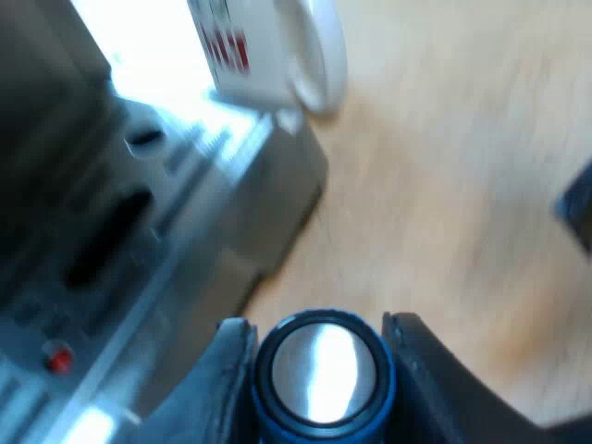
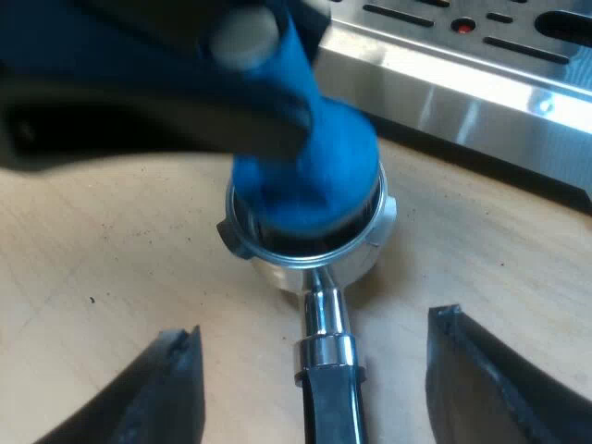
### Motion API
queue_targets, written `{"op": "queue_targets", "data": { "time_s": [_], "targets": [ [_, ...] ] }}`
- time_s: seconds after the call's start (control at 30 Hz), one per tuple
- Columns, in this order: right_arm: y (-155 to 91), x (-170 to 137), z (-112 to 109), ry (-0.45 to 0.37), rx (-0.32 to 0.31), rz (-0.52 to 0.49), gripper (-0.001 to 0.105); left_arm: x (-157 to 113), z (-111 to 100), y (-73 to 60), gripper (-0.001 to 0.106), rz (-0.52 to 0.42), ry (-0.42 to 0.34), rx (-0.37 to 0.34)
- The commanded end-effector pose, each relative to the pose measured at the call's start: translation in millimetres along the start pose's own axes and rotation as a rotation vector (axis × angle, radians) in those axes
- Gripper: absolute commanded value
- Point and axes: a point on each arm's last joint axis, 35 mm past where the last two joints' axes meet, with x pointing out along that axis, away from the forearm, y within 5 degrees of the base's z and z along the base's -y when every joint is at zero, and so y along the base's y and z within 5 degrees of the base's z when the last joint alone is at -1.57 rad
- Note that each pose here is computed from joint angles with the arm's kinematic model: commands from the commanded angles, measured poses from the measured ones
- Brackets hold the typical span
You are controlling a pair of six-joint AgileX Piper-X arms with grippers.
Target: Grind coffee beans and then tamp
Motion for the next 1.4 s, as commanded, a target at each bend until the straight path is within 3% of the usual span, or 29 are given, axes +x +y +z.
{"op": "queue_targets", "data": {
  "time_s": [0.03, 0.3, 0.57, 0.93, 1.17, 1.4],
  "targets": [
    [-1.1, -0.9, 3.0, -0.017, 0.006, 0.002, 0.055, -10.7, 18.4, -1.3, 0.022, 0.016, -0.08, 0.022],
    [-1.1, -0.9, 3.0, -0.017, 0.006, 0.002, 0.055, -38.0, 44.4, -7.3, 0.022, 0.036, -0.213, 0.061],
    [-1.1, -0.9, 3.0, -0.017, 0.006, 0.002, 0.055, -57.2, 57.1, -7.8, 0.022, 0.161, -0.276, 0.065],
    [-1.1, -0.9, 3.0, -0.017, 0.006, 0.002, 0.055, -66.1, 42.3, -2.8, 0.022, 0.334, -0.114, 0.013],
    [-1.1, -0.9, 3.0, -0.017, 0.006, 0.002, 0.055, -77.7, 30.1, 27.8, 0.022, 0.445, -0.043, -0.079],
    [-1.1, -0.9, 3.0, -0.017, 0.006, 0.002, 0.055, -88.2, 17.1, 45.3, 0.022, 0.345, -0.004, -0.173]
  ]
}}
